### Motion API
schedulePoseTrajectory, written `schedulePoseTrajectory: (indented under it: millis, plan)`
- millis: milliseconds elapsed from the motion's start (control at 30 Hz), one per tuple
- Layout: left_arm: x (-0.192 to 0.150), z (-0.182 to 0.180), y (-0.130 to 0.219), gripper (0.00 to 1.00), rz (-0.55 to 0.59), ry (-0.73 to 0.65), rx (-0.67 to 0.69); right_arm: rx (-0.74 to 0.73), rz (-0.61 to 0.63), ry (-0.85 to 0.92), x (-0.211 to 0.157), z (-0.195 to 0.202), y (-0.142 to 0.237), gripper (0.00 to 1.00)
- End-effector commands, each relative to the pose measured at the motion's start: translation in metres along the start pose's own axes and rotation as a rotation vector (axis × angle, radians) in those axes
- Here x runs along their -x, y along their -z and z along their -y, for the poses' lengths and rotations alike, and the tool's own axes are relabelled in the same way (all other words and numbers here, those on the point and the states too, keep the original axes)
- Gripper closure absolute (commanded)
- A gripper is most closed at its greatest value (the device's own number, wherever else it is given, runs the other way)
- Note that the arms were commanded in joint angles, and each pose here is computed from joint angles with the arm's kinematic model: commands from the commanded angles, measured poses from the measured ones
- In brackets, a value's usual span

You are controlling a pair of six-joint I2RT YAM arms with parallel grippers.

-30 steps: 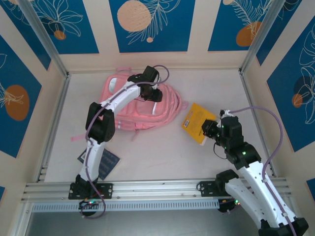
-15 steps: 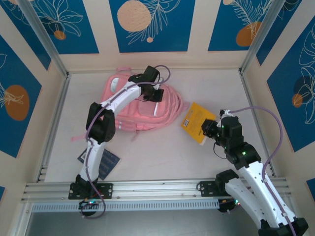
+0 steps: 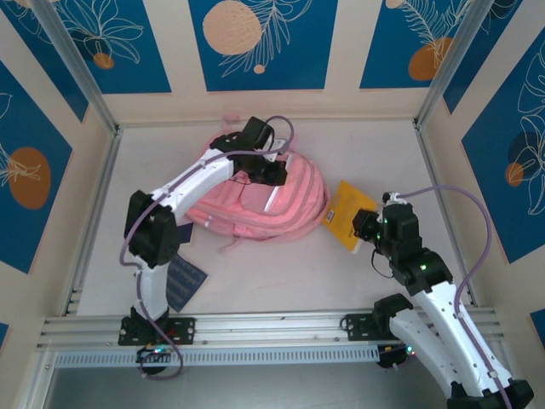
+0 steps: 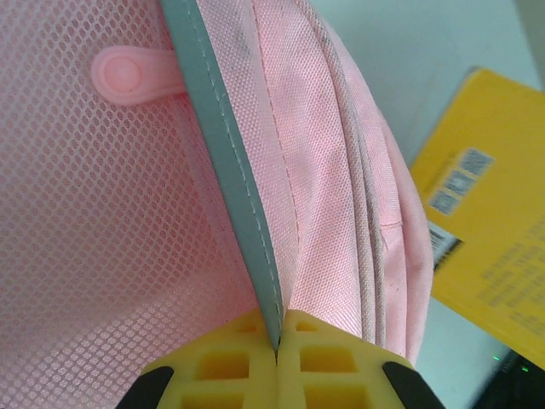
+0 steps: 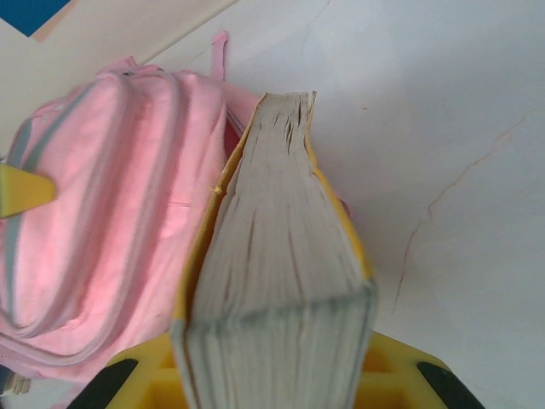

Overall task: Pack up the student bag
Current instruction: Open the student bag at the center of the table.

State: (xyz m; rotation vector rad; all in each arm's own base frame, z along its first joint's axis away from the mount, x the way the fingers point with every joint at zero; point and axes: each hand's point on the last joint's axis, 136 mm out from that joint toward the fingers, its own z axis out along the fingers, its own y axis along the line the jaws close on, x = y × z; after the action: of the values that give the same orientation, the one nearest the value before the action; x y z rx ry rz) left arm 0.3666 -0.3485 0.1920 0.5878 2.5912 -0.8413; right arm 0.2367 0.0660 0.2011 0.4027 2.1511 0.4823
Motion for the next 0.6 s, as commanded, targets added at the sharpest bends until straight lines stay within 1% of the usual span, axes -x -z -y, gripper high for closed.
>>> schedulePoseTrajectory:
  millis: [0,133,233,367,567]
  plan:
    - [0.01,0.05,0.045,1.0,0.082,-0.038,-0.177,0.063,0.098,-0.005,0.024,-0.015,0.007,0.96]
    - [0.009,0.059,0.06,1.0,0.097,-0.052,-0.202,0.169,0.067,-0.033,0.019,-0.033,0.004,0.95]
    - [0.007,0.058,0.066,1.0,0.097,-0.057,-0.204,0.211,0.058,-0.052,0.022,-0.043,0.007,0.95]
    - [0.005,0.057,0.074,1.0,0.102,-0.053,-0.213,0.224,0.061,-0.044,0.029,-0.049,0.013,0.95]
    - [0.016,0.059,0.097,1.0,0.155,-0.041,-0.244,0.224,0.063,-0.029,0.036,-0.055,0.019,0.95]
